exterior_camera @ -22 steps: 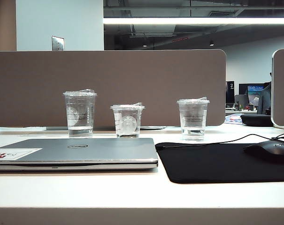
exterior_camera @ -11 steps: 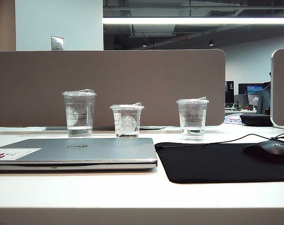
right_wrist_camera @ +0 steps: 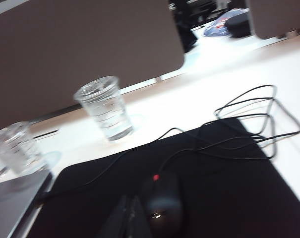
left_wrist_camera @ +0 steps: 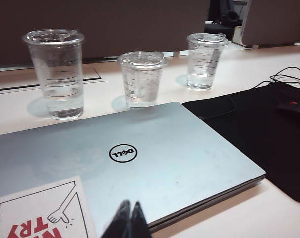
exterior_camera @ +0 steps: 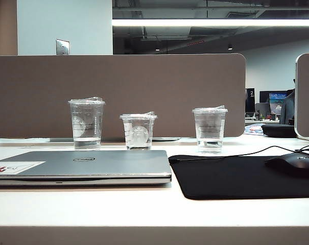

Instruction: Pick up the coffee cup on the right and place it on the right side of the laptop.

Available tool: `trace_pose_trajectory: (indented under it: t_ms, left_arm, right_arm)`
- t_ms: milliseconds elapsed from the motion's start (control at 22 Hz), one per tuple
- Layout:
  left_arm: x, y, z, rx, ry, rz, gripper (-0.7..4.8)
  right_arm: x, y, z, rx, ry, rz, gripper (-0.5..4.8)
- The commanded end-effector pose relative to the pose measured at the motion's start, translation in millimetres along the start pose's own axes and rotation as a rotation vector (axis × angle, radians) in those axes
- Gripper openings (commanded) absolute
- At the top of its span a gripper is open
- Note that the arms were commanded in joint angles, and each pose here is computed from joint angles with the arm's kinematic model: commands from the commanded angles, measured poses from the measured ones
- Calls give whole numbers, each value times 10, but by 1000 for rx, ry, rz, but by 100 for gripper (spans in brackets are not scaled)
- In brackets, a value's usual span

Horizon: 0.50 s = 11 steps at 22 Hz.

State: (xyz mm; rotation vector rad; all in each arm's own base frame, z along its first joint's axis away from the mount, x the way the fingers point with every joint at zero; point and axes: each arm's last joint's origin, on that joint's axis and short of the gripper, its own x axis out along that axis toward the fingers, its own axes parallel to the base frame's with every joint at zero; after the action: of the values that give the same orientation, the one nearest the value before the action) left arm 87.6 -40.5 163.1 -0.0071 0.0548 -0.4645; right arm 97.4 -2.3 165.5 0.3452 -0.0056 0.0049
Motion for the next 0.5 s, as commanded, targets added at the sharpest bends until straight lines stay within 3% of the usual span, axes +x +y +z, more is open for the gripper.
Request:
trace_pose_trajectory:
  t_ms: [45,227,500]
  left_arm:
    - [-1,-5,2,2,4,-6,-5]
    - [9,-4,-40,1,15,-6,-5]
    - [9,-3,-49,1,23,-5,-5]
  right_arm:
    - [2,12,-16,7,21,57,-9]
    - [1,15,-42,24,58,86,-9]
    - [0,45,49,16,-37,109,-9]
